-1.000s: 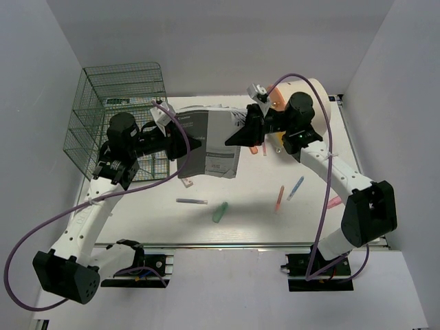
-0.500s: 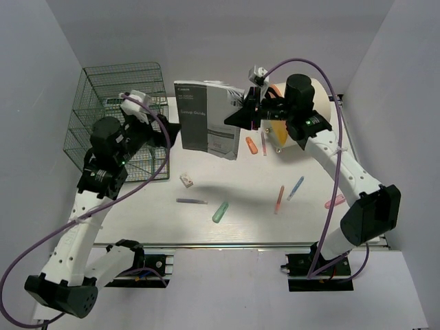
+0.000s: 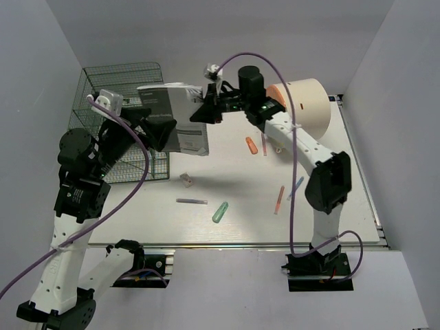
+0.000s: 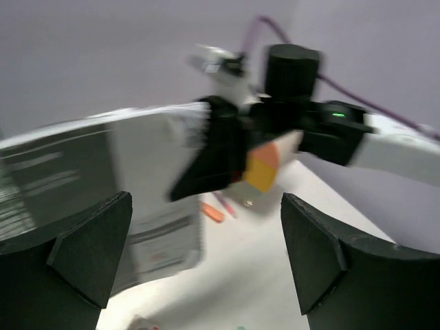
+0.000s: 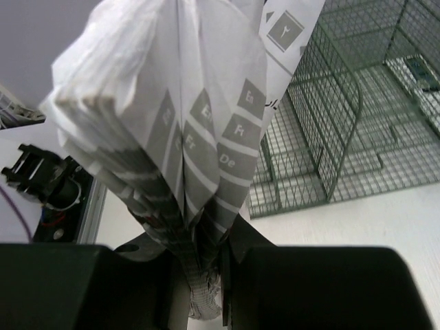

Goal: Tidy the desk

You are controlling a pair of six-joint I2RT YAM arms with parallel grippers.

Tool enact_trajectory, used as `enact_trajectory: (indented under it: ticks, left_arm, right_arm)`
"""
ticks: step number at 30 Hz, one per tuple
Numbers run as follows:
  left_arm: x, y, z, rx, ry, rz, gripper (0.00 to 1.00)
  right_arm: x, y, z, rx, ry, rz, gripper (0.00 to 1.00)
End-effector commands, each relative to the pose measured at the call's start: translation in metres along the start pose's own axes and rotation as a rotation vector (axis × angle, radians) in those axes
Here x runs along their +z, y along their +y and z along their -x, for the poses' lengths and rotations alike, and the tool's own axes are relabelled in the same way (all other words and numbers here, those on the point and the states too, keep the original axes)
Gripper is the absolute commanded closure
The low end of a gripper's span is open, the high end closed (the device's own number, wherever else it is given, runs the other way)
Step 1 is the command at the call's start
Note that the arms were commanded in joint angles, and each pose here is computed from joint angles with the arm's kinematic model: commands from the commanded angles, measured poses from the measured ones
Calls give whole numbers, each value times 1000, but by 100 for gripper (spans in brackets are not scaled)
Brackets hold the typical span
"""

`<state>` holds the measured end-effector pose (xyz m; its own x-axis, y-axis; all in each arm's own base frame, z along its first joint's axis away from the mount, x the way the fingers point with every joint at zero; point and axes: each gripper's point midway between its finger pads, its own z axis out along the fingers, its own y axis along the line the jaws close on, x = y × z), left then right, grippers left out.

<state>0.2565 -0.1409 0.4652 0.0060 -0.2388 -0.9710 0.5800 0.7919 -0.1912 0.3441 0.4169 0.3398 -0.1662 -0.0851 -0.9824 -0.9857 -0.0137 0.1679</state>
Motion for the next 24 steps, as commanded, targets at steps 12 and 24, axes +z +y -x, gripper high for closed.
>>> enact_trajectory:
  ticks: [12, 24]
  left_arm:
    - [-27, -52, 13, -55, -24, -230, 2]
    - [-33, -63, 9, -91, -42, -289, 2]
  right_arm:
    - [96, 8, 55, -222, -175, 46, 100]
    - [148, 7, 27, -249, -192, 57, 100]
